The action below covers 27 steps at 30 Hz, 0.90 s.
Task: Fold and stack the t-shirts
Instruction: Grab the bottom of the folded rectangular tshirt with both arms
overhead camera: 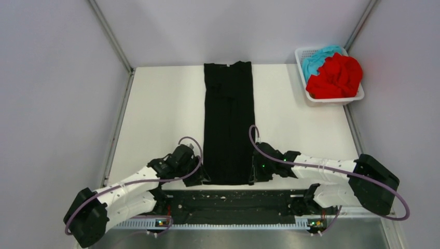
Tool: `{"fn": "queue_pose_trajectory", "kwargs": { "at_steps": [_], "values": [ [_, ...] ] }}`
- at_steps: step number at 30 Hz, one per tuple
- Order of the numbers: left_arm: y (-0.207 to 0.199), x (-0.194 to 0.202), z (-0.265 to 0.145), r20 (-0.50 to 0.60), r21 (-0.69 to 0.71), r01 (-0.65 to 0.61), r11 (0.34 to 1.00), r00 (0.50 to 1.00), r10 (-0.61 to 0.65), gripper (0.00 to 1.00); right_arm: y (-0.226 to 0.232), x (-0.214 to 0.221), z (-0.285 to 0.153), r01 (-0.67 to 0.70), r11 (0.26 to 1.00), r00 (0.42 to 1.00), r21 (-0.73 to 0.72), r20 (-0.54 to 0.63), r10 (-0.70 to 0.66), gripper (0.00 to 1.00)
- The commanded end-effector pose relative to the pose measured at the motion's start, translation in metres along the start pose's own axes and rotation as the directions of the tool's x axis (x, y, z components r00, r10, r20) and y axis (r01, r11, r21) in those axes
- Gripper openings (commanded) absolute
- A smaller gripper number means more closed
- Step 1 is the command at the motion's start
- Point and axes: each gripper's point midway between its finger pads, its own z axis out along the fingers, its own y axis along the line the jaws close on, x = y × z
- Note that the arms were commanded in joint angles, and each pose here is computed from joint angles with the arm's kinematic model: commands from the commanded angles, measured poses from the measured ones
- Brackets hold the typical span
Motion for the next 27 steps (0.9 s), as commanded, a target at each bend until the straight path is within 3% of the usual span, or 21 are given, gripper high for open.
{"fn": "queue_pose_trajectory", "kwargs": {
  "at_steps": [1,7,9,15,19,24,27],
  "values": [
    [0.01,-0.007,0.01,0.045,-0.05,0.007,0.999,0.999,-0.005,0.51,-0.013,0.011,0.002,-0.007,0.999,1.0,0.035,-0.017,0.008,0.13],
    [0.017,-0.011,0.021,0.062,-0.084,0.009,0.996,0.998,-0.004,0.31,-0.014,0.015,0.003,-0.01,1.0,1.0,0.029,-0.027,0.011,0.06],
    [0.02,-0.013,0.022,0.069,-0.104,0.017,0.994,0.998,-0.01,0.01,-0.013,0.015,0.003,-0.006,1.0,1.0,0.018,-0.031,0.006,0.01],
    [0.027,0.013,0.011,0.008,-0.12,0.01,0.993,1.0,-0.009,0.0,-0.011,0.029,-0.005,-0.007,0.999,0.998,-0.037,-0.064,0.004,0.0],
    [0.016,0.036,-0.005,-0.036,-0.057,0.006,0.998,0.999,-0.009,0.0,-0.005,0.039,-0.018,0.008,0.994,0.997,-0.11,-0.072,-0.015,0.0],
    [-0.029,0.028,-0.032,0.024,0.113,-0.035,0.993,0.999,0.032,0.0,0.025,0.024,-0.041,0.063,0.97,0.998,-0.237,0.006,-0.064,0.0],
    [-0.052,0.01,-0.037,0.108,0.153,-0.089,0.984,0.991,0.073,0.0,0.037,0.002,-0.049,0.115,0.966,0.991,-0.232,0.1,-0.094,0.0]
  ]
}}
